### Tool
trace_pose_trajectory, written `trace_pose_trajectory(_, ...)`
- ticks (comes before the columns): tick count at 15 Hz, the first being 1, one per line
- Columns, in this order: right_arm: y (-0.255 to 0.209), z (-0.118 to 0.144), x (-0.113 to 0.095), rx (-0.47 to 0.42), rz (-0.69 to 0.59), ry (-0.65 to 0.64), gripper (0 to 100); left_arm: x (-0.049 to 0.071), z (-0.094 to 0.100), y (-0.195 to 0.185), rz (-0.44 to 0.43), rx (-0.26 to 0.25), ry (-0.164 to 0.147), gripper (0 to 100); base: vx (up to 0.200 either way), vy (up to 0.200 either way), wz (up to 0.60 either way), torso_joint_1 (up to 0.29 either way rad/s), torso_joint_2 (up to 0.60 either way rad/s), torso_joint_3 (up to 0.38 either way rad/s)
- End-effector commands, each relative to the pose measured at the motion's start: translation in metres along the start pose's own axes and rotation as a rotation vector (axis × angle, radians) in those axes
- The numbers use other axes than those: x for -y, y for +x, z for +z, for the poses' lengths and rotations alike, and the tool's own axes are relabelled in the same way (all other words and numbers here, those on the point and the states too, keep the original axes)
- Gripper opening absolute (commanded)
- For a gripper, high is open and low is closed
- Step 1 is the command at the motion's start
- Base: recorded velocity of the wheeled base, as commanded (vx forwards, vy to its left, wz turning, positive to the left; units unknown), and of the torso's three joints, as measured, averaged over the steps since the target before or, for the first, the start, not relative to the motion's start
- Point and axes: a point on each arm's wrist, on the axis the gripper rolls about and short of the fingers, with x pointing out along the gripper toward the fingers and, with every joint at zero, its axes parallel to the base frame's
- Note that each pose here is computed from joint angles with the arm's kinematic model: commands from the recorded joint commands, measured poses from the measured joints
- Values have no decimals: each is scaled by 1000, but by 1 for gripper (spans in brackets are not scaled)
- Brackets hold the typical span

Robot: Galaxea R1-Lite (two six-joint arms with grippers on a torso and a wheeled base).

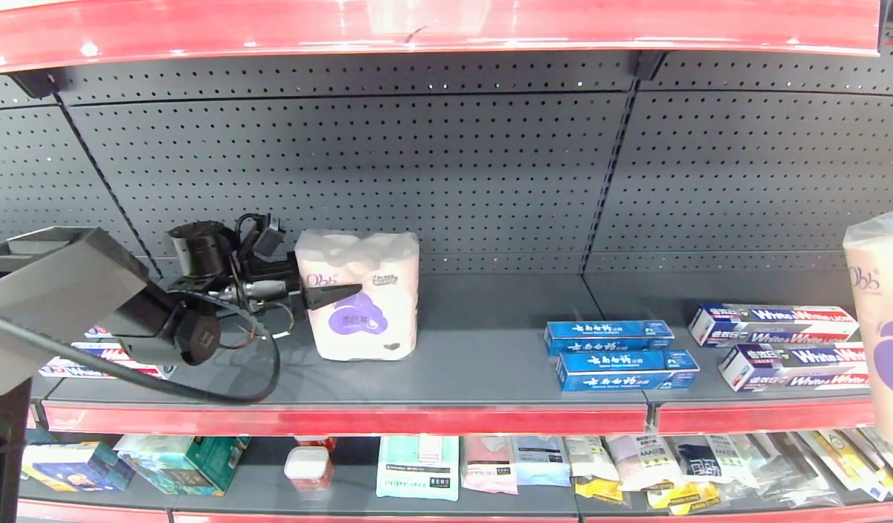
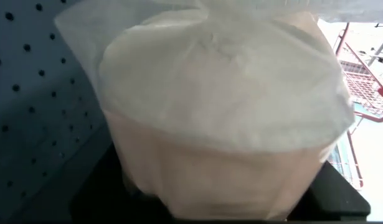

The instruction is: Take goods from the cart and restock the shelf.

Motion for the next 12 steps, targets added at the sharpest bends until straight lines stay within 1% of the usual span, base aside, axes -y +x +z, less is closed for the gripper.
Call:
trace_pose_trajectory(1, 2, 1, 0, -3, 1, -2, 0, 16, 9, -12, 11, 4, 4, 0, 0, 0, 0, 0, 0, 0)
trace_pose_trajectory(2, 3, 2, 1, -5, 2, -2, 0, 23, 7, -18, 5, 11, 8, 0, 0, 0, 0, 0, 0, 0)
trace_pose_trajectory(4, 4, 3, 1, -4, 3, 0, 0, 29, 4, -26, 7, 24, 25, 0, 0, 0, 0, 0, 0, 0)
trace_pose_trajectory(5, 4, 3, 1, -4, 3, 0, 0, 33, 2, -28, 9, 27, 18, 0, 0, 0, 0, 0, 0, 0)
trace_pose_trajectory(7, 4, 3, 1, -3, 3, 0, 0, 40, -4, -36, 22, 33, 17, 0, 0, 0, 0, 0, 0, 0)
trace_pose_trajectory(8, 3, 3, 1, -1, 2, -2, 0, 43, -6, -39, 14, 34, 14, 0, 0, 0, 0, 0, 0, 0)
trace_pose_trajectory(10, 3, 3, 1, -2, 1, -2, 0, 46, -10, -45, 0, 30, 6, 0, 0, 0, 0, 0, 0, 0)
trace_pose_trajectory(12, 3, 3, 1, 0, 0, -3, 0, 44, -13, -51, 0, 27, 2, 0, 0, 0, 0, 0, 0, 0)
